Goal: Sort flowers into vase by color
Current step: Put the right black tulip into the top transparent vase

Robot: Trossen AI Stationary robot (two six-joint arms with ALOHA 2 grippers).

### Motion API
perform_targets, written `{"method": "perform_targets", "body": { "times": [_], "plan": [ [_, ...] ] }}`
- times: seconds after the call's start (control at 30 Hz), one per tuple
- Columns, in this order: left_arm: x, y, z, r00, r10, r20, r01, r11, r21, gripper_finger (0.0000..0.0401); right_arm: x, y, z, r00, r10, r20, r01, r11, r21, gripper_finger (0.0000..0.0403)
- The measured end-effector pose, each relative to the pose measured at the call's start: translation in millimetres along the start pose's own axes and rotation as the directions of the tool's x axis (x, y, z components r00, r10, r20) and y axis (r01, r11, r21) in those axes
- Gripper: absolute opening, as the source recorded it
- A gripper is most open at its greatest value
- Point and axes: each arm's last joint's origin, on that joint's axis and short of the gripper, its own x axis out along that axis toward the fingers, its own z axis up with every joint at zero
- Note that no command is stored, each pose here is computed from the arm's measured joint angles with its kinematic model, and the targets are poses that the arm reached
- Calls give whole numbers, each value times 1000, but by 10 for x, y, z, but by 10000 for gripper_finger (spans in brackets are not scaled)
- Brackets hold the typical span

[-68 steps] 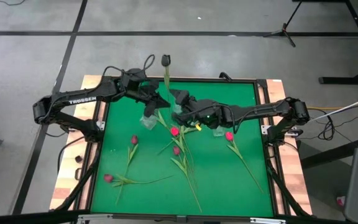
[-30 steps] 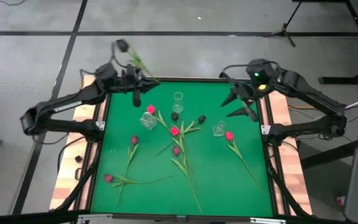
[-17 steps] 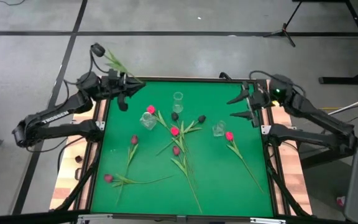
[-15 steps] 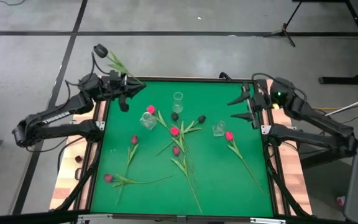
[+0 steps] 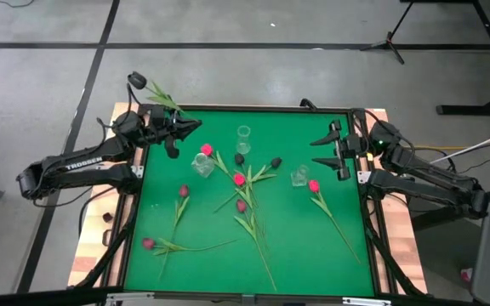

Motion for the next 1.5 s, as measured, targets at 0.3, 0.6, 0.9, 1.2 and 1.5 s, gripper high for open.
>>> {"method": "perform_targets", "body": {
  "times": [0.3, 0.6, 0.9, 1.2, 1.5],
  "plan": [
    [0, 0, 1, 1000, -1, 1, 1, 999, 33, 9, 4, 3, -12, 1000, 17, -6, -17, 1000, -9, 225],
    [0, 0, -1, 1000, -1, -1, 1, 1000, 24, 9, 6, 3, -20, 1000, 18, -12, -18, 1000, -5, 225],
    [5, -19, -8, 1000, -11, -4, 11, 1000, 21, 9, 9, 31, -247, 1000, 9, -18, -9, 1000, 5, 225],
    [17, -54, -22, 1000, 5, 2, -5, 1000, 16, 9, -5, 59, -398, 999, -18, 41, 19, 1000, -13, 225],
    [18, -54, -22, 1000, 7, 3, -7, 1000, 17, 9, -7, 59, -402, 999, -27, 47, 26, 1000, 8, 225]
  ]
}}
